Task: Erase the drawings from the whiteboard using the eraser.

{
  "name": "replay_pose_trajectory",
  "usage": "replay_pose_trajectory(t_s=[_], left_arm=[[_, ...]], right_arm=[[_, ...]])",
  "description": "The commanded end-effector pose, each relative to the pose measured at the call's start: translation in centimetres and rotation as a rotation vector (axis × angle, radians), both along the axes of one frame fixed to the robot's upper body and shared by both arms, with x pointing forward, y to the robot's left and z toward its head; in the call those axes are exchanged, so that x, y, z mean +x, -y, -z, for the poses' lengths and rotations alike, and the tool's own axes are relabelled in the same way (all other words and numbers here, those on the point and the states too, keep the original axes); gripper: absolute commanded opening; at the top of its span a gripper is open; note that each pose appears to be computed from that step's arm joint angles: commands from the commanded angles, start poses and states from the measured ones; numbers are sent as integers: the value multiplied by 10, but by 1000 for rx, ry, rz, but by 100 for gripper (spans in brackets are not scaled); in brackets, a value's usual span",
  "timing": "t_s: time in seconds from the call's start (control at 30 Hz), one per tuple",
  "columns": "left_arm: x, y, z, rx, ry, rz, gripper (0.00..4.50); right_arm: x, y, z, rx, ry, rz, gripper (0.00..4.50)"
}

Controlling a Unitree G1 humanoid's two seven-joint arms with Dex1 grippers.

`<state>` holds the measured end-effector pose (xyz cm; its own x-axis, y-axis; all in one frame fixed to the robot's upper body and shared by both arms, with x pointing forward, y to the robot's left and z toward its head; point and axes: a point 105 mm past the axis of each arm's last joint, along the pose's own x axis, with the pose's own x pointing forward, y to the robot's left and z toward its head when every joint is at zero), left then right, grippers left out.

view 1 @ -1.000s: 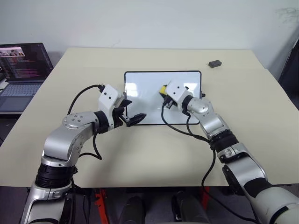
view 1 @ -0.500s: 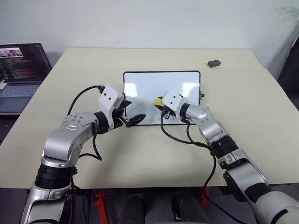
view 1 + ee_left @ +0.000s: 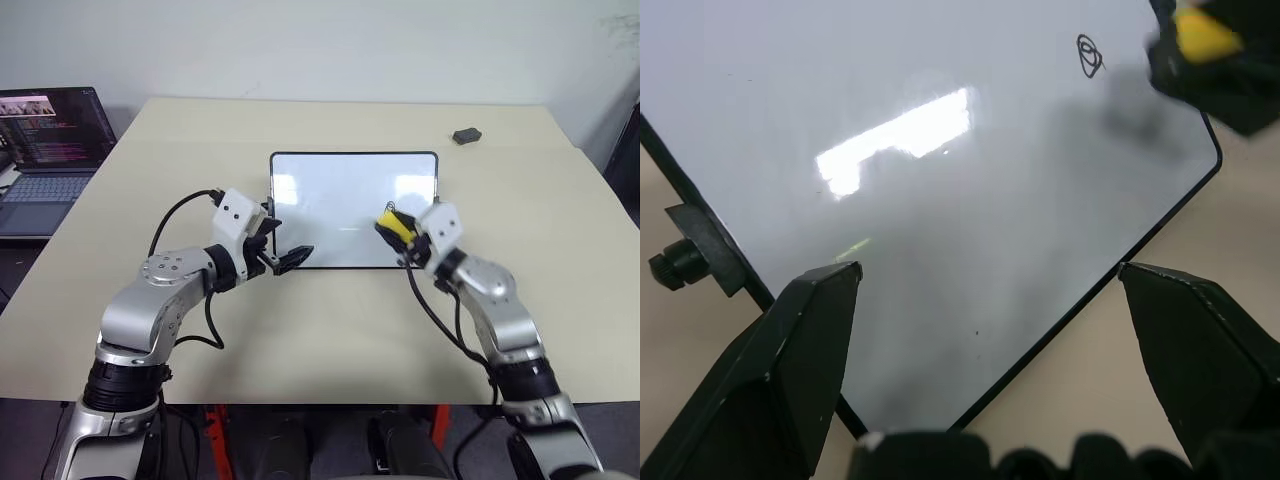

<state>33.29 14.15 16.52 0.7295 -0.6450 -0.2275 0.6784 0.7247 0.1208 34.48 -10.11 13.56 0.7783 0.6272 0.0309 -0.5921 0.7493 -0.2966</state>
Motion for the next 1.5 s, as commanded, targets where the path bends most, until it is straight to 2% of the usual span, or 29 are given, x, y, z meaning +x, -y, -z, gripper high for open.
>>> replay_pose_trajectory(t_s=[0.03,0.17,0.3,0.53,0.67,0.8,1.0,1.1,1.37,1.5], left_arm=[[-5,9,-14,-15,60,33,450],[-6,13,-15,-17,60,65,450],[-6,16,-16,-9,59,97,450],[-5,20,-15,-5,57,124,450],[-7,22,-14,-6,50,144,450],[-6,21,-14,-1,56,144,450],[-7,19,-14,2,56,138,450],[-6,18,-14,3,57,136,450],[-6,21,-13,1,56,143,450],[-7,21,-13,0,54,145,450]], right_arm=[[-13,4,-11,33,44,18,112],[-22,7,3,40,6,40,112],[-15,10,-7,48,47,67,112],[30,14,-47,35,206,173,112],[56,12,-52,15,233,219,112],[64,-4,-31,-28,170,171,112],[35,-34,23,-133,20,-26,112],[29,-35,31,-177,10,-42,112],[66,-1,-30,-60,176,216,112],[74,13,-25,-71,145,284,112]])
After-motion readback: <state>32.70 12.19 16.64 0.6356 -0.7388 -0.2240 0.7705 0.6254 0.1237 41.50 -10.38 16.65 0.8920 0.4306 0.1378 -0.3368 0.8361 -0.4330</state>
